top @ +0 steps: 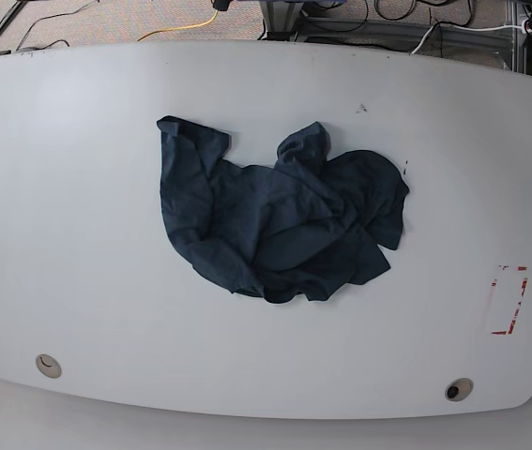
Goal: Layout the t-shirt on the table in an organized manner, then fold the t-shirt properly
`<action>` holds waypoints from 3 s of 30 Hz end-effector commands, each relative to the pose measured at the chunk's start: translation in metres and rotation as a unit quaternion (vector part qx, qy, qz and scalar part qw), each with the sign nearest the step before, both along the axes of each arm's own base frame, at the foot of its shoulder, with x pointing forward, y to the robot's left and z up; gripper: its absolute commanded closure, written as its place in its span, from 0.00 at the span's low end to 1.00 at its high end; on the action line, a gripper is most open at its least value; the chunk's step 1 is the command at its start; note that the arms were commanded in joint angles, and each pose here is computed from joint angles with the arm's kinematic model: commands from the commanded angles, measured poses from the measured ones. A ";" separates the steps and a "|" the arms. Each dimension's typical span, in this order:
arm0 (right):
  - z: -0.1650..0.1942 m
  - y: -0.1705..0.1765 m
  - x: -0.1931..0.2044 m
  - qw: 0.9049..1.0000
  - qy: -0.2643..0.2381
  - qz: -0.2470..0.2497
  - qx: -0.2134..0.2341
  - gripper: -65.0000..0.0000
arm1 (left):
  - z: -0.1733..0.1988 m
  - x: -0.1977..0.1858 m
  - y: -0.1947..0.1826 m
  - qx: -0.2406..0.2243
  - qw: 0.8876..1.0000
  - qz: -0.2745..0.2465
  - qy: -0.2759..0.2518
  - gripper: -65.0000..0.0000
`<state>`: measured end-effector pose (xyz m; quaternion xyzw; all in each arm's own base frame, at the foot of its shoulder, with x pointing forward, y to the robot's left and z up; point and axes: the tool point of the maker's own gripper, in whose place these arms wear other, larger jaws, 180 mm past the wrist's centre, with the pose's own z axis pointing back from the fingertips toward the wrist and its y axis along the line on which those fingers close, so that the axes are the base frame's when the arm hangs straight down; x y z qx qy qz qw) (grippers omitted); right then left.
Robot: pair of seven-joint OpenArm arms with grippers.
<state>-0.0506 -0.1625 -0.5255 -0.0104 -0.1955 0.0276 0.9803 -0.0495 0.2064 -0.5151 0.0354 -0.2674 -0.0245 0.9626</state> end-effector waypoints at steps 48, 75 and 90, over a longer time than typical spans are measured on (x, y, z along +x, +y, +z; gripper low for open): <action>0.139 0.015 0.074 0.985 -0.171 0.001 -0.012 1.00 | 0.136 0.096 0.018 0.051 0.979 -0.053 -0.190 0.99; 0.167 0.004 0.204 0.945 -0.322 0.044 -0.029 0.99 | 0.176 0.203 0.014 0.058 0.938 -0.051 -0.338 0.98; 0.181 0.028 0.253 0.935 -0.348 0.062 -0.008 0.63 | 0.188 0.245 0.015 0.064 0.929 -0.042 -0.363 0.83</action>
